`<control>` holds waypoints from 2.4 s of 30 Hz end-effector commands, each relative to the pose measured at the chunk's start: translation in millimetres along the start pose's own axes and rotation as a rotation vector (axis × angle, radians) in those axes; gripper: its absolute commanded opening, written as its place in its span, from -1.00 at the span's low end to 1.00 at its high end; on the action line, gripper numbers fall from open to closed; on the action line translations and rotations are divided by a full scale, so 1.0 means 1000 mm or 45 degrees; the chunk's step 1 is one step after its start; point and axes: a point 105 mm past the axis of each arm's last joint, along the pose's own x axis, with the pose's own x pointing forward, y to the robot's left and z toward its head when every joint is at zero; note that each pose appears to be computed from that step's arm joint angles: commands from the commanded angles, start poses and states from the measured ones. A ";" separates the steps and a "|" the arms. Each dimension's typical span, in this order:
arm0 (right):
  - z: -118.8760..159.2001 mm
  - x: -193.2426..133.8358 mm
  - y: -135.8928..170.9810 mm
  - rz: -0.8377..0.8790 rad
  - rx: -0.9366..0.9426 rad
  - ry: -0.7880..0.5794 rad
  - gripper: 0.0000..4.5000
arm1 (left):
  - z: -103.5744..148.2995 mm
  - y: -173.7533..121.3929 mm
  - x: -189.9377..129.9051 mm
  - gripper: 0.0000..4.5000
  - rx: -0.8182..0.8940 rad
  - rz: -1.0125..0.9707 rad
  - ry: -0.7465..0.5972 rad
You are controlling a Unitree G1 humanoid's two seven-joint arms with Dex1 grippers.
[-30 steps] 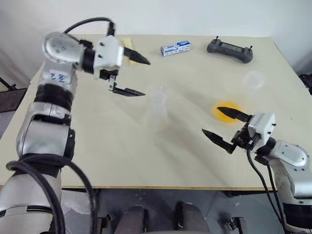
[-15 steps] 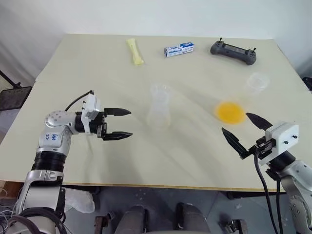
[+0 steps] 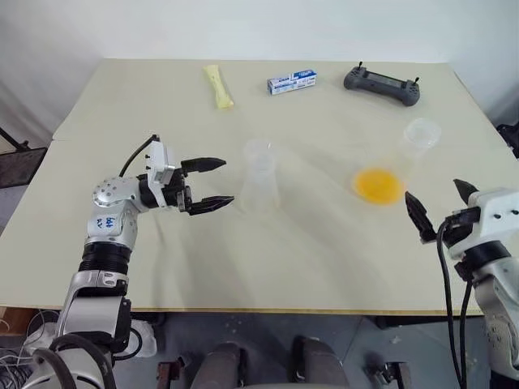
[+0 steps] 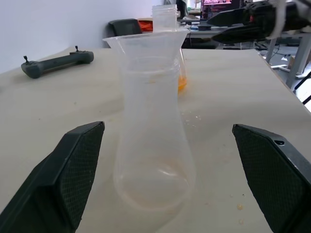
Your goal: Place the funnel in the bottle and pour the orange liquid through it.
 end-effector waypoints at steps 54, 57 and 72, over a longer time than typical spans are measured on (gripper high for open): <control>0.113 0.076 0.063 0.271 -0.058 -0.380 0.06 | 0.001 -0.007 0.011 1.00 0.005 -0.016 -0.009; 0.124 0.076 0.085 0.300 -0.106 -0.406 0.06 | 0.001 -0.002 0.010 1.00 0.008 -0.004 -0.014; 0.136 0.093 0.153 0.376 -0.933 -0.441 0.06 | 0.011 0.007 -0.010 1.00 -0.004 0.001 -0.063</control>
